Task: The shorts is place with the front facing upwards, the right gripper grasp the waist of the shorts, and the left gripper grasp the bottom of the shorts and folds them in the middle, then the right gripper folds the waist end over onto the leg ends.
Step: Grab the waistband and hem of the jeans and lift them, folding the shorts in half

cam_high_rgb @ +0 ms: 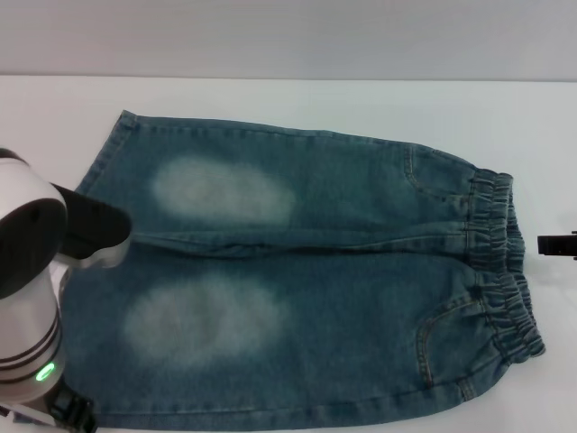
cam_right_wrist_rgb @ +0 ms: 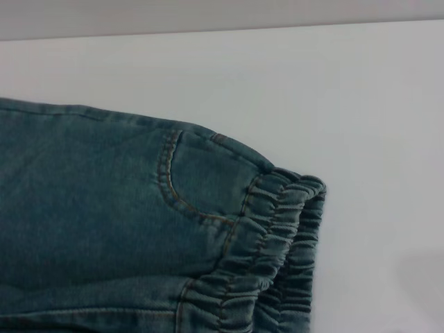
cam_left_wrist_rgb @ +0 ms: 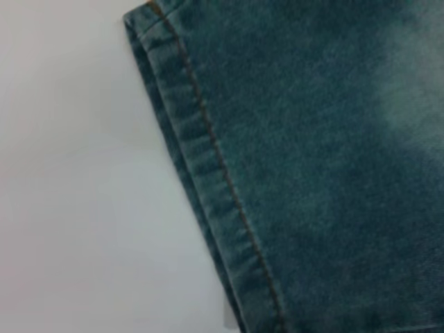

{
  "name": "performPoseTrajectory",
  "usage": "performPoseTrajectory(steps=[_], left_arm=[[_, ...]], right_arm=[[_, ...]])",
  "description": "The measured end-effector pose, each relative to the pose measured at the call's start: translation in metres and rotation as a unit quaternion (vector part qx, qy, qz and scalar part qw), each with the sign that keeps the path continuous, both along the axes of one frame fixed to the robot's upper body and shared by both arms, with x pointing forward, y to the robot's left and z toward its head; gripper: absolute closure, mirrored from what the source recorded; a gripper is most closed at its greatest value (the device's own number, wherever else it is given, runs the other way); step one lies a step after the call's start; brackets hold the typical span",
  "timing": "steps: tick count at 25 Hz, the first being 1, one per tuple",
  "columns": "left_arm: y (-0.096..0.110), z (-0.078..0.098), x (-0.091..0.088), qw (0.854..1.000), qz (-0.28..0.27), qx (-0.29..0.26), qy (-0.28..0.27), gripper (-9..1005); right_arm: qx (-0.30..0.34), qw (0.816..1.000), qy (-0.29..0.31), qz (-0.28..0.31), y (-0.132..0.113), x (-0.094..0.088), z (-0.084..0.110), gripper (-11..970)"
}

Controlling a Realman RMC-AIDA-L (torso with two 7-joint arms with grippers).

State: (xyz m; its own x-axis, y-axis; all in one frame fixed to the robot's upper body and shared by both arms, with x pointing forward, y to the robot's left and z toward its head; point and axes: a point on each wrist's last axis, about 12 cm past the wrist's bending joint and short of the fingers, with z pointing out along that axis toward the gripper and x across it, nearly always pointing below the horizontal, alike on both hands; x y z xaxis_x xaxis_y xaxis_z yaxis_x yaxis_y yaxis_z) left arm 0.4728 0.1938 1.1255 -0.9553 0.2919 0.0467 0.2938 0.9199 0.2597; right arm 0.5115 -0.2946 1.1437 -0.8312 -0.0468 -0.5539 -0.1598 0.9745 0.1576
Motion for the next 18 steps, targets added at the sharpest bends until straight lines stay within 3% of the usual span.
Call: performPoseTrajectory(steps=[10,18], left_arm=[[-0.0026,0.0046,0.0067,1.000,-0.015,-0.026,-0.001,260],[-0.0042,0.0094,0.0086,1.000,-0.012,-0.023,-0.006,511]], right_arm=[[0.000,1.000,0.002,-0.001,-0.0009,-0.0011,-0.0013,382],[0.000,1.000,0.005,-0.001,-0.0013,-0.0016,-0.0021,382]])
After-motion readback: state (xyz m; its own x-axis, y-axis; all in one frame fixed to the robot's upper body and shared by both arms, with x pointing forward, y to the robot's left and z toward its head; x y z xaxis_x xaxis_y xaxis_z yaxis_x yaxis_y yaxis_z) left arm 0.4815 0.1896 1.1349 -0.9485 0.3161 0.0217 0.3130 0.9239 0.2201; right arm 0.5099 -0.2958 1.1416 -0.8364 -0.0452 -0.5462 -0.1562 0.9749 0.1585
